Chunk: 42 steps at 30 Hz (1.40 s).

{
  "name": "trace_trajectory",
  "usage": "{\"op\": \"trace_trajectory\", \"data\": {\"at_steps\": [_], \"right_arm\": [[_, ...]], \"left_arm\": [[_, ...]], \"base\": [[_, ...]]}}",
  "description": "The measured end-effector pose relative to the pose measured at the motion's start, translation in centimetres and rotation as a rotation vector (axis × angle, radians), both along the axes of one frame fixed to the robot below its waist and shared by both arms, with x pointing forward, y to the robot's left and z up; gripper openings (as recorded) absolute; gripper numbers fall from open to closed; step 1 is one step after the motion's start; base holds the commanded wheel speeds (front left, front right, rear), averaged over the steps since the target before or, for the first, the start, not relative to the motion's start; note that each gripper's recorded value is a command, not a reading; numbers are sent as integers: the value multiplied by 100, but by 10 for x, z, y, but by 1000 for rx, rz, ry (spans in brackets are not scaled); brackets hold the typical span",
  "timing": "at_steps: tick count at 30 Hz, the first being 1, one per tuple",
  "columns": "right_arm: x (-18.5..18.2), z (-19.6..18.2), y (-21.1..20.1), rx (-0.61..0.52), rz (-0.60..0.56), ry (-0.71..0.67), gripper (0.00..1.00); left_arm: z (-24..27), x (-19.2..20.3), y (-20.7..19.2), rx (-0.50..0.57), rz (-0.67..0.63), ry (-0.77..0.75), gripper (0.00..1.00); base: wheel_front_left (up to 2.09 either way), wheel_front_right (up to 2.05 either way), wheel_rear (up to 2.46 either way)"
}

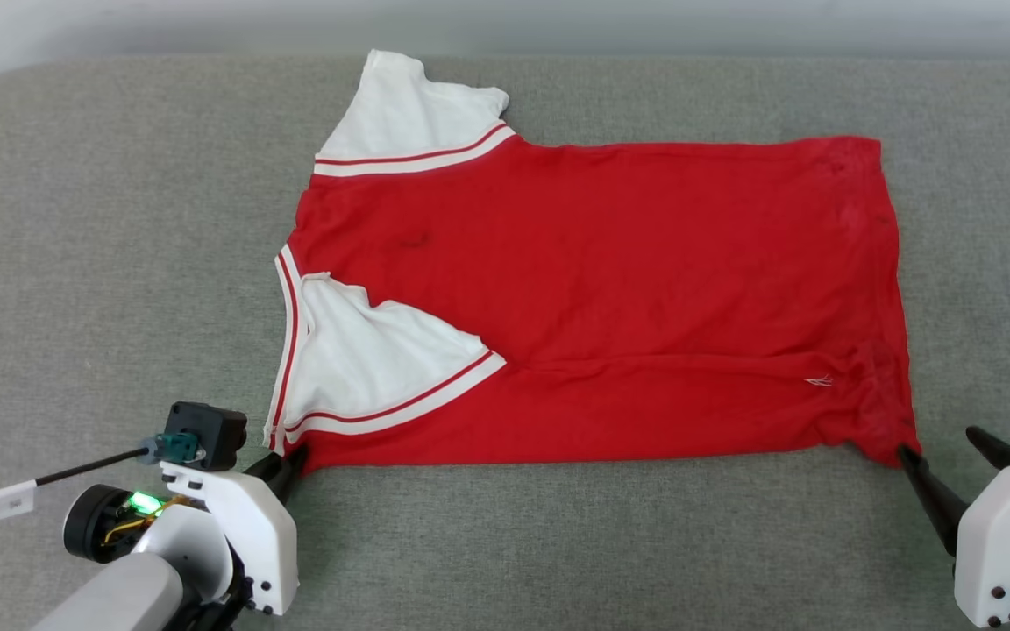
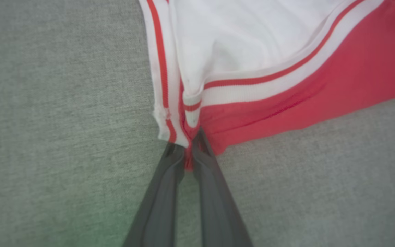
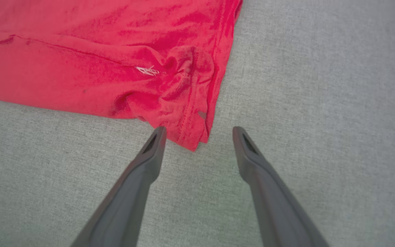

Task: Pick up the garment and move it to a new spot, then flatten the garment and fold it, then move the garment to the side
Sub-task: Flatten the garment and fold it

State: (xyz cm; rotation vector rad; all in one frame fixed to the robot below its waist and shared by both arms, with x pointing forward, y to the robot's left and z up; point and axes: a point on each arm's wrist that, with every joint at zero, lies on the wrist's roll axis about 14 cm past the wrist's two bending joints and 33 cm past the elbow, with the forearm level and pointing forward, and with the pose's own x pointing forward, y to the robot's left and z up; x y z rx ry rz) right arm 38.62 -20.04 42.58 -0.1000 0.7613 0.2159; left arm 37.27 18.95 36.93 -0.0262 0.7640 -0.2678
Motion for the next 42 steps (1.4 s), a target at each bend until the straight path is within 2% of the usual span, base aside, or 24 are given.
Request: {"op": "trace_trajectory", "data": {"at_steps": [11,18,25,26,27,28,29,36,42], "right_arm": [[4,-18,3,-73,8,117,100],[15,-41,7,-105,10,199,100],[19,-64,14,-105,26,269,100],[20,-66,15,-105,32,276,48],[20,-68,16,-103,36,281,48],[21,-69,17,-102,37,282,14],[22,-70,17,-101,40,281,0],[21,-59,11,-108,42,247,0],[-3,-40,-15,-152,24,254,0]], "left_arm": [[69,3,1,-1,9,-229,0],[91,2,-8,-15,-5,-282,0],[85,-1,-11,-14,-16,-255,0],[84,-1,-11,-13,-16,-249,0],[82,-2,-11,-12,-16,-243,0],[80,-3,-10,-9,-17,-235,0],[77,-4,-9,-5,-17,-223,0],[67,-16,-3,26,-23,-185,0],[63,-39,-3,35,-42,-140,0]], "base": [[0,0,0],[0,0,0],[0,0,0],[0,0,0],[0,0,0],[0,0,0],[0,0,0],[0,0,0],[0,0,0]]}}
